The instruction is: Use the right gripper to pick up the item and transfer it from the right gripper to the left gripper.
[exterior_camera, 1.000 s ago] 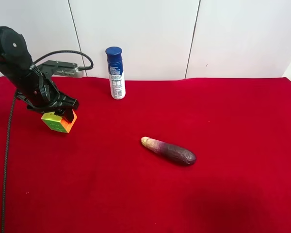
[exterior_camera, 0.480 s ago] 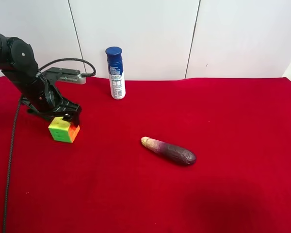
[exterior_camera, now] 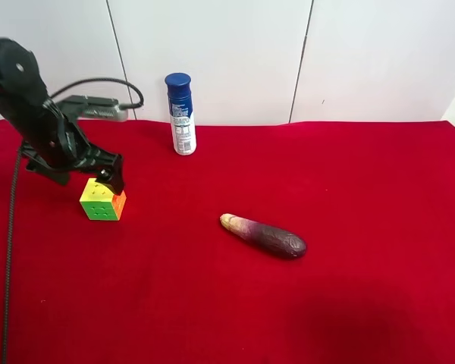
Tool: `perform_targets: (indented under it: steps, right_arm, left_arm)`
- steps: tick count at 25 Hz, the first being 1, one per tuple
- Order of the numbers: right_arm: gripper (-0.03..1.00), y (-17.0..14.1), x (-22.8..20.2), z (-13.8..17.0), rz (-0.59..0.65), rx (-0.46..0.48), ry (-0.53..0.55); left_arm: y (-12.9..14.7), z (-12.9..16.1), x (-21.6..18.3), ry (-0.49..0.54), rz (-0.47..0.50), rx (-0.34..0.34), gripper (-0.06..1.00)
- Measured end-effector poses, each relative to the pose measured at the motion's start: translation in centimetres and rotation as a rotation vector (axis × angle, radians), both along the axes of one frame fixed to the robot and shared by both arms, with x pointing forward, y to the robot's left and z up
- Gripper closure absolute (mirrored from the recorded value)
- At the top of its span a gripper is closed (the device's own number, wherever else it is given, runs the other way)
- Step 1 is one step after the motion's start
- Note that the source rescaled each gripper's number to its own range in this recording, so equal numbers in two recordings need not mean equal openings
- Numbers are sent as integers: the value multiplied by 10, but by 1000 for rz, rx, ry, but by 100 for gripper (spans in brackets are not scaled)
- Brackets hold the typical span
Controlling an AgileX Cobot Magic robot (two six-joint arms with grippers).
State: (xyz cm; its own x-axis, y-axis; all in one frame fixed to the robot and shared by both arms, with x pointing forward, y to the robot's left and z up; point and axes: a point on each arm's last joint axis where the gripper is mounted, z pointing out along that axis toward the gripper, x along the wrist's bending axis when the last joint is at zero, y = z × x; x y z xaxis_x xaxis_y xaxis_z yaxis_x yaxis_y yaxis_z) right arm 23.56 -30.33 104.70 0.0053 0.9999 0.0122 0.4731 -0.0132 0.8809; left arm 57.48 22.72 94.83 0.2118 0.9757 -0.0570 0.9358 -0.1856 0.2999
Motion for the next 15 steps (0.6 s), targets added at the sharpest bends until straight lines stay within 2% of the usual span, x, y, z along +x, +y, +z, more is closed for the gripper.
perform_targets:
  steps: [9, 15]
  right_arm:
    - [-3, 0, 0, 0, 0, 0, 0]
    - [-3, 0, 0, 0, 0, 0, 0]
  left_arm:
    - [11, 93, -62, 36, -17, -13, -5]
    - [22, 160, -118, -141, -14, -54, -5]
